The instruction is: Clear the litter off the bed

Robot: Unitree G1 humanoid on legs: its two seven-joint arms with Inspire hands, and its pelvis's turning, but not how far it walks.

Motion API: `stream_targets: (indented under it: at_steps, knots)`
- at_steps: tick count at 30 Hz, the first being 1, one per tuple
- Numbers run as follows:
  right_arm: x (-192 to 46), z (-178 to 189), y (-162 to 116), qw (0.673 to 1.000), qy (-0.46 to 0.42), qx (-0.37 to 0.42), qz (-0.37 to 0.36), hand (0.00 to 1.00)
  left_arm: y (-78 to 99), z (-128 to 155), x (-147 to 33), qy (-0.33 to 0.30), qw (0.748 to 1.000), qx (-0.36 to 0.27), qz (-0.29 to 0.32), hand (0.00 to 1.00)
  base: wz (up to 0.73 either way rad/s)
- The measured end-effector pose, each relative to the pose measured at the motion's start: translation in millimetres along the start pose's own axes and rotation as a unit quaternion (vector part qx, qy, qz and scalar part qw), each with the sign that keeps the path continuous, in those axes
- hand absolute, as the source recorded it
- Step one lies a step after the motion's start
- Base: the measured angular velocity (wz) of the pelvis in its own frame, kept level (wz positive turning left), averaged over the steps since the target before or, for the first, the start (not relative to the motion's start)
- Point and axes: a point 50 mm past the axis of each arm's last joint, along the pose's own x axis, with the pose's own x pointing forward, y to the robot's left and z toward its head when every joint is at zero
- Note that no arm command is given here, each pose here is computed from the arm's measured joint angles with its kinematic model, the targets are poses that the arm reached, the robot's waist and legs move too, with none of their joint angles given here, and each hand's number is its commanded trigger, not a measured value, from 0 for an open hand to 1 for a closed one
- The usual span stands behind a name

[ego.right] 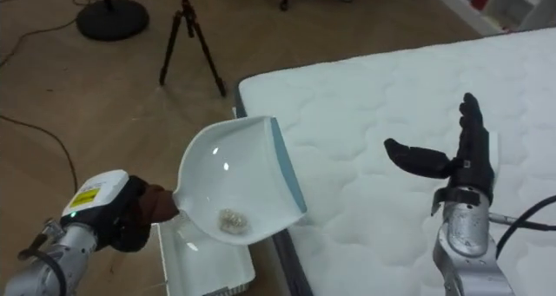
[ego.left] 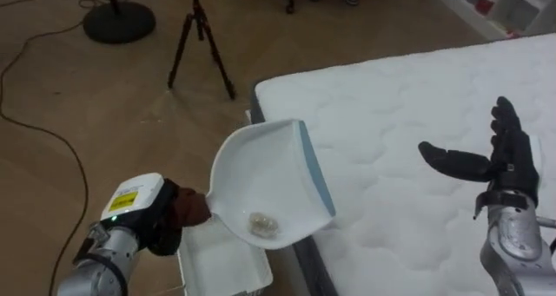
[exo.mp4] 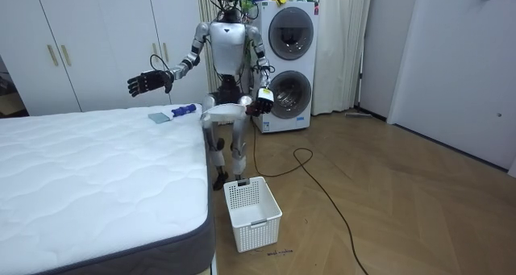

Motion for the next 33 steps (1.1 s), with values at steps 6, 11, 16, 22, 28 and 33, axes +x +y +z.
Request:
stream_targets:
  at_steps: [6,11,16,22,28,33]
  knots:
    - [-12.9,-22.9,7.3,0.999,0.046,0.007,0.018,0.0,-11.3,5.8,-1.7,-0.011,1.0,-0.006,-0.025,1.0,0.45]
    - [-15.3,-33.6,9.0,0.997,0.07,0.002,0.03,0.0,-7.0,0.7,-2.5,-0.01,1.0,0.007,-0.022,1.0,0.42]
    - [-17.4,-45.8,6.2,0.995,0.096,-0.008,0.025,0.0,-4.1,-0.2,-1.9,-0.014,1.0,0.003,-0.021,1.0,0.31]
    - [-15.2,-42.9,8.2,0.995,0.091,-0.007,0.029,0.0,10.8,5.5,6.4,-0.036,0.999,0.018,-0.013,1.0,0.31]
    - [-13.3,-40.7,8.8,0.996,0.086,-0.01,0.033,0.0,15.0,9.0,10.1,-0.042,0.999,0.023,-0.021,1.0,0.46]
    - [-7.9,-33.7,10.9,0.996,0.074,-0.008,0.041,0.0,17.2,5.6,10.6,-0.036,0.998,0.032,-0.028,1.0,0.23]
